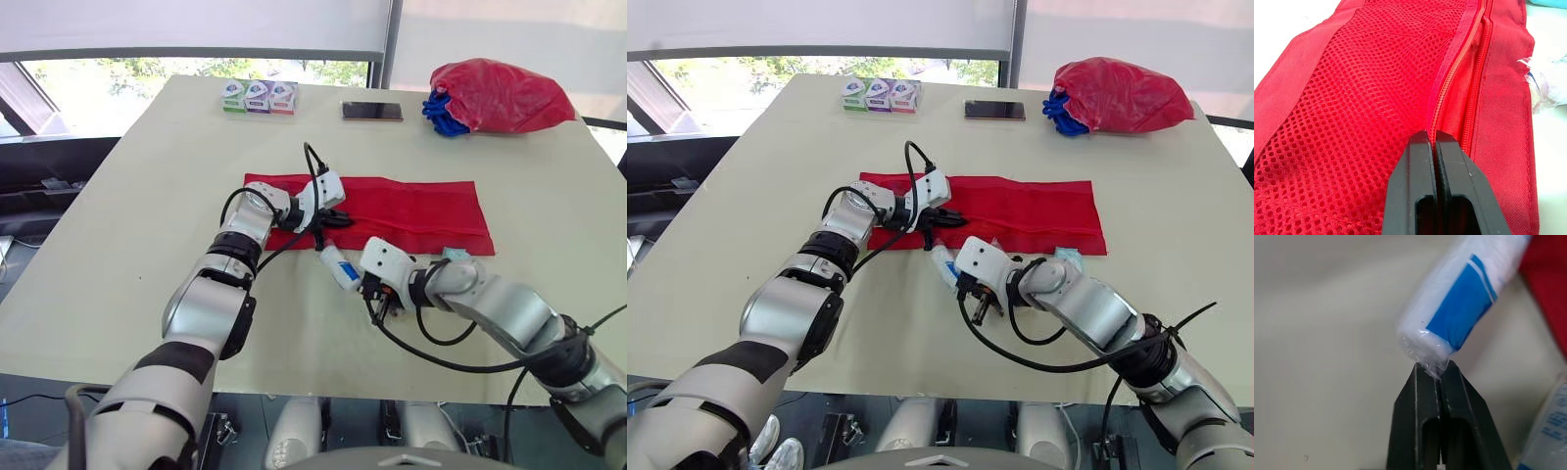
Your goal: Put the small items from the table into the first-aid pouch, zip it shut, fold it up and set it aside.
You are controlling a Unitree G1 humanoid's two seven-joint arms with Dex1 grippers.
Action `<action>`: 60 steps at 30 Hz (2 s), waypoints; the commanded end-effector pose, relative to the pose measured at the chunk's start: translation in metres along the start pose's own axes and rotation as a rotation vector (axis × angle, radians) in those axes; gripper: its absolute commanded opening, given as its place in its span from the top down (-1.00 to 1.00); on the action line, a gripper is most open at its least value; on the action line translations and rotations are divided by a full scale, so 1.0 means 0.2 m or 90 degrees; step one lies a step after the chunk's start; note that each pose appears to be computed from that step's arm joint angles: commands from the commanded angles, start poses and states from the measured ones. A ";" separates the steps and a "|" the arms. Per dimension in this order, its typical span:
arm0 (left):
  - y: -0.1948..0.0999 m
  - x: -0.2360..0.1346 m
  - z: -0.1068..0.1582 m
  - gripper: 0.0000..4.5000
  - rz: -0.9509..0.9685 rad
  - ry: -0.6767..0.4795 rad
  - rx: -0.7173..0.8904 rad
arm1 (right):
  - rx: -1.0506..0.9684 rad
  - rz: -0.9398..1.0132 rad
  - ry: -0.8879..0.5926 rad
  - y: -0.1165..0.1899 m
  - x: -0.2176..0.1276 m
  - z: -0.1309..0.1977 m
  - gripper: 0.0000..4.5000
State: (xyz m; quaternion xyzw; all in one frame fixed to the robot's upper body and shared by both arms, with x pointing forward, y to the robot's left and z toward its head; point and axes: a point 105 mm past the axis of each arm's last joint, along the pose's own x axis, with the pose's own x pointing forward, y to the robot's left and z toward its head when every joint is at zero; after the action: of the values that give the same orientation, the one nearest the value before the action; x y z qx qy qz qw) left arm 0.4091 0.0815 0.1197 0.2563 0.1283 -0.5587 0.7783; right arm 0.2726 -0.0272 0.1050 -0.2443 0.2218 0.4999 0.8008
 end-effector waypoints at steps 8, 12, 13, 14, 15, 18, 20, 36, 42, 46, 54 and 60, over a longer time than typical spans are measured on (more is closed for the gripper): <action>0.02 -0.02 0.04 1.00 0.008 -0.003 0.017 | 0.046 0.001 -0.053 0.00 -0.09 0.08 0.98; 0.02 -0.02 0.03 1.00 0.009 -0.002 0.016 | 0.048 0.015 -0.041 0.01 -0.12 0.05 0.98; 0.02 -0.02 0.03 1.00 0.008 -0.001 0.016 | 0.045 0.018 -0.033 0.01 -0.12 0.04 0.98; 0.02 -0.02 0.03 1.00 0.008 -0.001 0.016 | 0.043 0.019 -0.028 0.02 -0.12 0.03 0.98; 0.02 -0.01 0.03 1.00 0.007 0.000 0.016 | 0.040 0.022 -0.020 0.02 -0.11 0.02 0.88; 0.02 -0.01 0.03 1.00 0.006 0.002 0.017 | 0.035 0.023 -0.003 0.03 -0.10 -0.01 0.39; 0.02 -0.02 0.03 1.00 0.007 0.003 0.018 | 0.038 0.019 -0.005 0.03 -0.09 -0.01 0.26; 0.04 -0.03 0.02 1.00 0.013 0.012 0.021 | 0.068 -0.003 -0.020 0.00 -0.03 0.05 -0.91; 0.03 -0.03 0.02 1.00 0.013 0.011 0.021 | 0.128 -0.028 -0.025 0.00 0.01 0.07 -0.99; 0.03 -0.03 0.02 1.00 0.013 0.011 0.022 | 0.160 -0.059 -0.026 -0.03 0.03 0.07 -0.99; 0.04 -0.03 0.02 1.00 0.014 0.012 0.022 | 0.168 -0.073 -0.024 -0.05 0.04 0.06 0.11; 0.04 -0.03 0.04 1.00 0.018 0.000 0.023 | 0.224 -0.073 -0.058 -0.05 0.01 0.09 0.99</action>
State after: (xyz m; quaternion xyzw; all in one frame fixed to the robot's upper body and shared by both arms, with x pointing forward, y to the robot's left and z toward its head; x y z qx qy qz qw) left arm 0.4094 0.0864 0.1138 0.2667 0.1423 -0.5527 0.7766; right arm 0.2829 -0.0173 0.1069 -0.1138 0.2759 0.4246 0.8548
